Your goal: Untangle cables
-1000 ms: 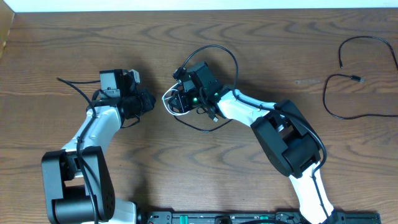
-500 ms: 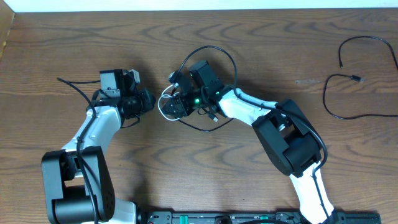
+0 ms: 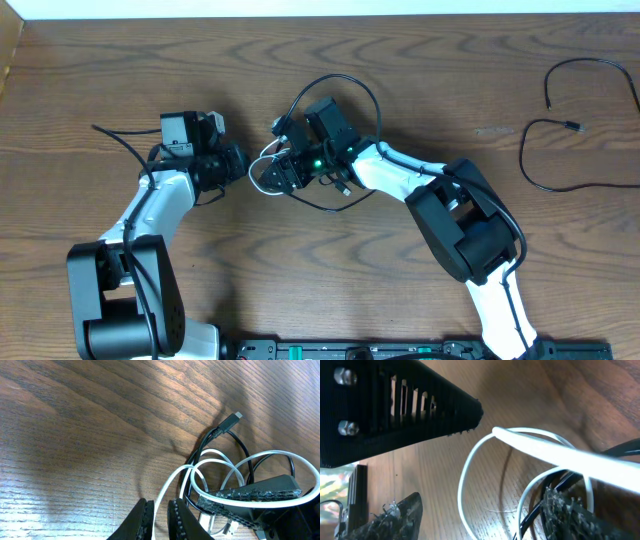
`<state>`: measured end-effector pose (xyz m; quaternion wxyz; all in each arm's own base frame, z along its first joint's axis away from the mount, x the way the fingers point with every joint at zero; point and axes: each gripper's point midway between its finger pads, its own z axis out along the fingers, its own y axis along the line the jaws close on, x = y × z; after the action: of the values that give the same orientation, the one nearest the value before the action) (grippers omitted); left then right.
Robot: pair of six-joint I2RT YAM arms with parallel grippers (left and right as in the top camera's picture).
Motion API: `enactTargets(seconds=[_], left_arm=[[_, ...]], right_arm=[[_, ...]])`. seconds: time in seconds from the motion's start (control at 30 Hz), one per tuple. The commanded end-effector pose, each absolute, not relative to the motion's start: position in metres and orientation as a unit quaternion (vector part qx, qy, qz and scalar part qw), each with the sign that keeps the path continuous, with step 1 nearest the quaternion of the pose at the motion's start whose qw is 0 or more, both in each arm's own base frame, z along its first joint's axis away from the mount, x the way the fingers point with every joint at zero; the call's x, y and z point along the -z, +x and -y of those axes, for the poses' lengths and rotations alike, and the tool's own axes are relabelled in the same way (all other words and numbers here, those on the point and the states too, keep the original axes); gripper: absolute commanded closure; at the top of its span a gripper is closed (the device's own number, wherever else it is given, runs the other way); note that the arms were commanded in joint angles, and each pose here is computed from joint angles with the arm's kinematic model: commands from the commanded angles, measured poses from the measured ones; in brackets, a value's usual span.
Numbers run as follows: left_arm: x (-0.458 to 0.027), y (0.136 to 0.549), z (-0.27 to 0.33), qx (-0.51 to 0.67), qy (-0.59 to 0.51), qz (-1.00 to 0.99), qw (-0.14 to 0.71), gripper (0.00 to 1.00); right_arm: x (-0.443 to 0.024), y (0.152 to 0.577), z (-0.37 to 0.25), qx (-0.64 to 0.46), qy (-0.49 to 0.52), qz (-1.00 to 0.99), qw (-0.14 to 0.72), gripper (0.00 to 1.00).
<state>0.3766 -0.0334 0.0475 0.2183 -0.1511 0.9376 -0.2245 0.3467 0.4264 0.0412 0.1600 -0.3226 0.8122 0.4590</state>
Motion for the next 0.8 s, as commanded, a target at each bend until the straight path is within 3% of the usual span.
enactTargets(seconds=[0.0,0.23,0.53,0.77], left_arm=[[-0.05,0.378,0.031,0.219,-0.153,-0.937,0.224,0.84],[-0.05,0.379,0.031,0.219,-0.152,-0.937,0.225,0.84],[-0.051,0.379,0.03,0.217,-0.152,-0.937,0.227,0.84],[-0.048,0.381,0.022,0.194,-0.159,-0.94,0.232,0.84]], right_arm=[[-0.055,0.353,-0.428,-0.454,-0.328,-0.808,0.182,0.28],[-0.055,0.356,-0.425,-0.453,-0.325,-0.81,0.182,0.27],[-0.049,0.343,-0.427,-0.439,-0.375,-0.795,0.187,0.44],[-0.048,0.332,-0.436,-0.435,-0.406,-0.78,0.194,0.43]])
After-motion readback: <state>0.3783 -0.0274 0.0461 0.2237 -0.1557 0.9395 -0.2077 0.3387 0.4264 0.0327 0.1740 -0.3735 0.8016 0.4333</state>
